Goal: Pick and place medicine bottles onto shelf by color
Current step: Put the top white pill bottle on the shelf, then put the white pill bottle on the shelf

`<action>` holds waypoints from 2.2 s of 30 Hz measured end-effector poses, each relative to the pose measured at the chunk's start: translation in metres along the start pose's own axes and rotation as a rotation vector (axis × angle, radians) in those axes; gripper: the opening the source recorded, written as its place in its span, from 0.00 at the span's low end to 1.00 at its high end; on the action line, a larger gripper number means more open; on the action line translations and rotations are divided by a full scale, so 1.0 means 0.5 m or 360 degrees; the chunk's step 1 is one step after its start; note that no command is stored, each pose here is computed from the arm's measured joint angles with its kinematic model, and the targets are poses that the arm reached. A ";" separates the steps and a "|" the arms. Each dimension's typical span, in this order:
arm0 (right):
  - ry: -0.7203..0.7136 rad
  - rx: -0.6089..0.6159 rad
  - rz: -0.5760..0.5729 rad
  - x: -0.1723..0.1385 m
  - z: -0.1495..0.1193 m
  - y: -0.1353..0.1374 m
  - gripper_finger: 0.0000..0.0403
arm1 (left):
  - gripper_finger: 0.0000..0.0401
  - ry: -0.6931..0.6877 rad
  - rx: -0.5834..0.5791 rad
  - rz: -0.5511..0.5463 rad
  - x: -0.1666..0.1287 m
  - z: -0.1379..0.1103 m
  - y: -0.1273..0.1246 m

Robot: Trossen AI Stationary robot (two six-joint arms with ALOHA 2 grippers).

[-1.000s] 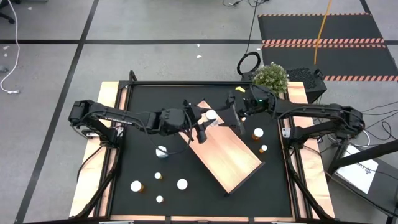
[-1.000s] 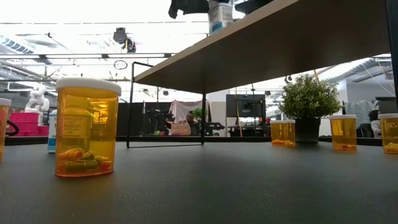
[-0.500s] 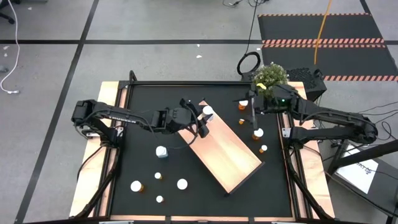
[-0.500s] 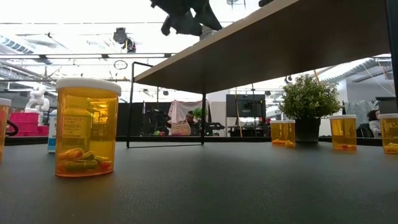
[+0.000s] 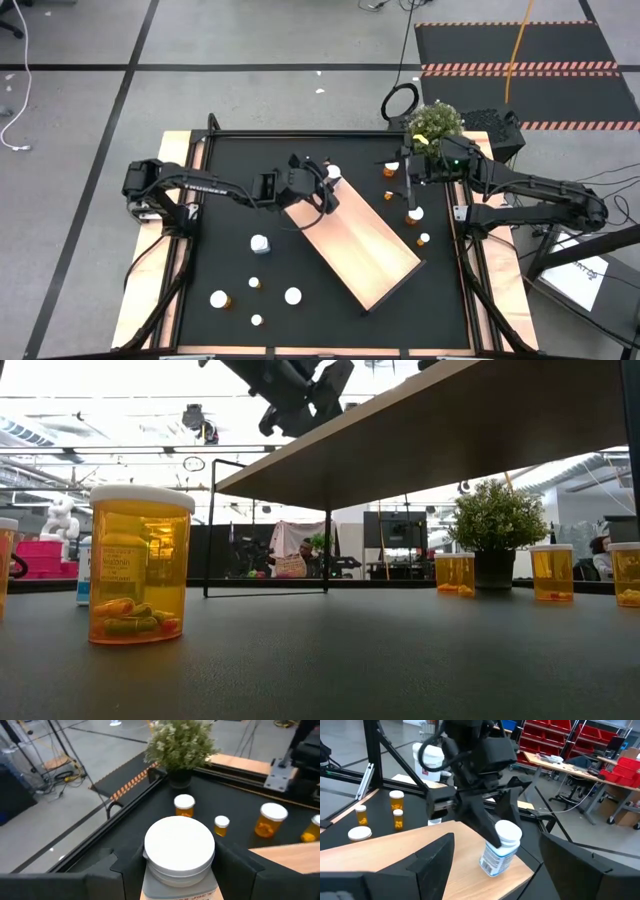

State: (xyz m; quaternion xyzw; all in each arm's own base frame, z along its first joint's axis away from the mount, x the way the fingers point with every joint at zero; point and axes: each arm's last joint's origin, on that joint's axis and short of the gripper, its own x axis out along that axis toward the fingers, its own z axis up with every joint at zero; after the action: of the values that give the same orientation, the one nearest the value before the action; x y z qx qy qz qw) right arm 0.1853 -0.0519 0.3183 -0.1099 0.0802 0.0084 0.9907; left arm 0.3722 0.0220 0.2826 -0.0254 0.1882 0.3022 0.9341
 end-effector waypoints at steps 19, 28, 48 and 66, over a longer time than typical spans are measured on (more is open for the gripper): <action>-0.0003 -0.0001 0.0000 0.000 0.000 0.000 0.70 | 0.51 0.0024 -0.0016 0.0026 0.008 -0.018 0.009; -0.0003 -0.0001 0.0000 0.000 0.000 0.000 0.70 | 0.65 0.0029 0.0010 0.0023 0.008 -0.018 0.009; 0.0001 0.0001 0.0002 0.000 0.000 0.000 0.70 | 0.69 -0.0020 0.0027 0.0001 -0.010 -0.005 0.007; 0.0007 0.0008 0.0001 0.000 -0.001 0.000 0.70 | 0.69 0.0020 0.0116 -0.0287 -0.227 0.035 -0.005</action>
State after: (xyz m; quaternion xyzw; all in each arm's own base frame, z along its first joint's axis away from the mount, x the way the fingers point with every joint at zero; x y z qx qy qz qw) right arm 0.1852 -0.0519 0.3177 -0.1075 0.0826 0.0082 0.9907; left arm 0.2947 -0.0401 0.3404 -0.0102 0.2019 0.2098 0.9566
